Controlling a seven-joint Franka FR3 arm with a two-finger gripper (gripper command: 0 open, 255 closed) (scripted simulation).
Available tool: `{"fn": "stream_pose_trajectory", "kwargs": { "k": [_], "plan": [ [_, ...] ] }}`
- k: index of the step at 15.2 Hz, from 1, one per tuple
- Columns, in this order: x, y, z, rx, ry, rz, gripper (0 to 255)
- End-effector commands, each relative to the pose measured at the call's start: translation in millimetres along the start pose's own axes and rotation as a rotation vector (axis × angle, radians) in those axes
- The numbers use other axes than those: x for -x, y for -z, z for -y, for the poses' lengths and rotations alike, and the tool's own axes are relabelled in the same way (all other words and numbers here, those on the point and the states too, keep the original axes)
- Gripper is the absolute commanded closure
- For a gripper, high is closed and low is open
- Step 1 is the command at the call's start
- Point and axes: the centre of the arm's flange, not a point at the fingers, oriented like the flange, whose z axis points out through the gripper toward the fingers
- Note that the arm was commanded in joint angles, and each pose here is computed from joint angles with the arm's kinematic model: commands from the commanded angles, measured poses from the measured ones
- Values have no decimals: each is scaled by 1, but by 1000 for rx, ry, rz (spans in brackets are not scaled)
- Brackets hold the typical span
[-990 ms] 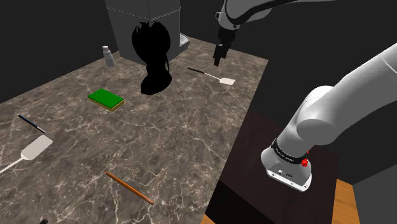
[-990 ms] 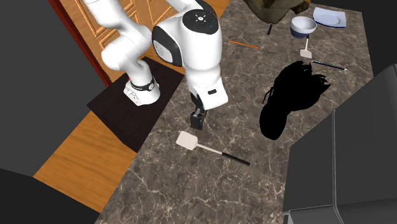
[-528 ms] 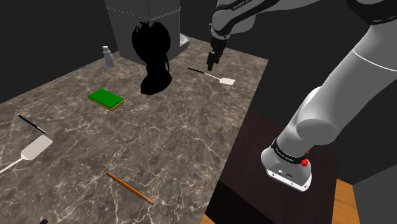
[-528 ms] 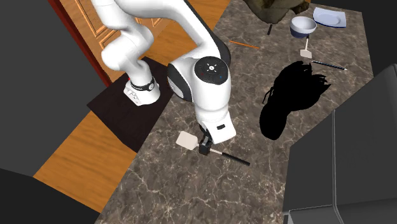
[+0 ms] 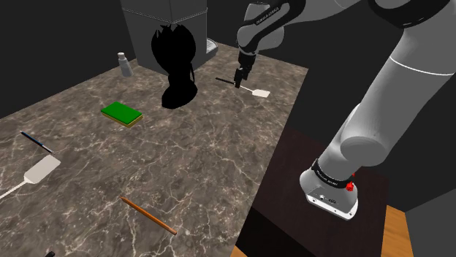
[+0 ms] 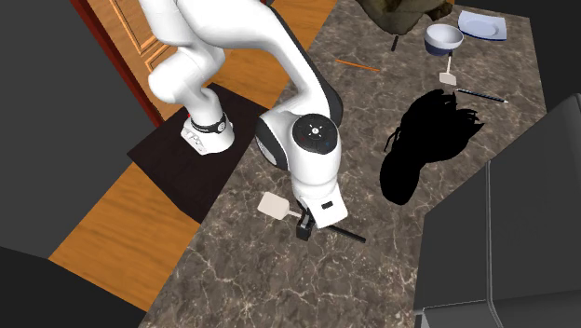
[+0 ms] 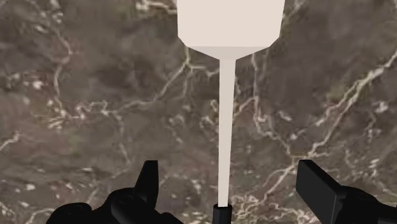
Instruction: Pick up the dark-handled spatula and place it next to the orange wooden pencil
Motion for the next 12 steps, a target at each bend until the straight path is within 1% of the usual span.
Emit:
{"fn": "stream_pose_trajectory", "kwargs": {
  "k": [1,8,9,12],
  "plan": [
    [1,-6,0,0,0,-1,0],
    [1,-6,0,0,0,-1,0],
    [1,-6,0,0,0,-1,255],
    [1,-6,0,0,0,-1,255]
  ]
}}
